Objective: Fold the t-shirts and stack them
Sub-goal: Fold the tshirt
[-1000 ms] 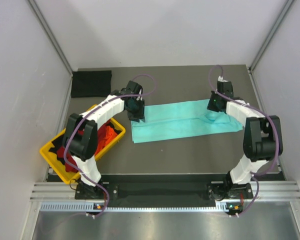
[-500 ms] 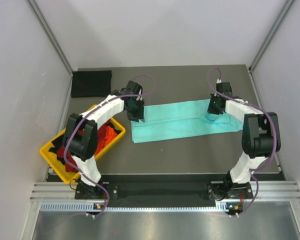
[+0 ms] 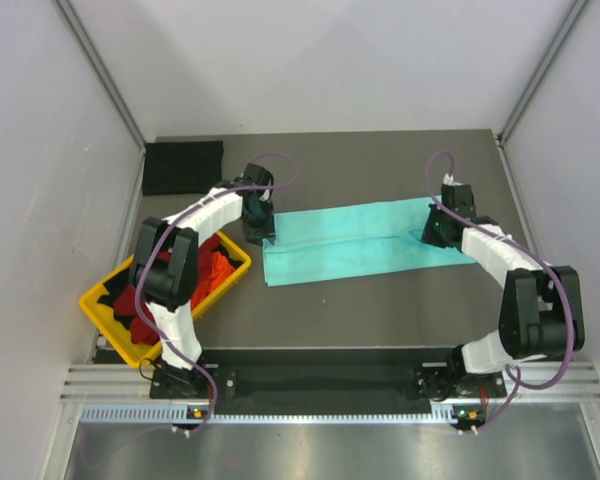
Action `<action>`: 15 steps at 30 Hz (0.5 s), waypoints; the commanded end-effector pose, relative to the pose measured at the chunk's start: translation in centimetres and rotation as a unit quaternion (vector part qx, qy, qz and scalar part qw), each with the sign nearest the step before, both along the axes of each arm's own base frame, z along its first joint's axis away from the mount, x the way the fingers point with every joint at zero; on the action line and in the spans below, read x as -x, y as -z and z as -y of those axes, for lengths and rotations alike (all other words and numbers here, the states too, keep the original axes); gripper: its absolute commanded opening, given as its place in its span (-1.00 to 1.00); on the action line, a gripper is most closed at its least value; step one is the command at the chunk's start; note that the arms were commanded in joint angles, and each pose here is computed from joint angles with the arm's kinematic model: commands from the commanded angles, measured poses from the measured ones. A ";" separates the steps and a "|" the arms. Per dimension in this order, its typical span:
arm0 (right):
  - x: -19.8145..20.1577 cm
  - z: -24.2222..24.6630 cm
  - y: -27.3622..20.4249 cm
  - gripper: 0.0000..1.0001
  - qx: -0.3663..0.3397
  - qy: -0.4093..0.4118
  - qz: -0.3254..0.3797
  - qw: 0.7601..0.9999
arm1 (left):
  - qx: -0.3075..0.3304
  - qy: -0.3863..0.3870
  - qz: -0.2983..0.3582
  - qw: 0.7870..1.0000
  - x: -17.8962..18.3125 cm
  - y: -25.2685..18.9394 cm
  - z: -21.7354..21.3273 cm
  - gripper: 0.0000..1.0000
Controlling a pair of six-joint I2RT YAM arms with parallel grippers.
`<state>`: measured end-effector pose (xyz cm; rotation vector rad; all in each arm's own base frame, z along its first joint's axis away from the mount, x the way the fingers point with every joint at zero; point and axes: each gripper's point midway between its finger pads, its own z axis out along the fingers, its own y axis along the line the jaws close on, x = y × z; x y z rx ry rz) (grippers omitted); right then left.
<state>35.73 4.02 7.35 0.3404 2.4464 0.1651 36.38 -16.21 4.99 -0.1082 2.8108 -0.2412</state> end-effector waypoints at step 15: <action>3.6 -1.7 2.6 -1.00 -0.008 0.028 0.006 1.000 | 0.021 0.006 0.039 0.999 -0.2 -2.5 1.1 -0.21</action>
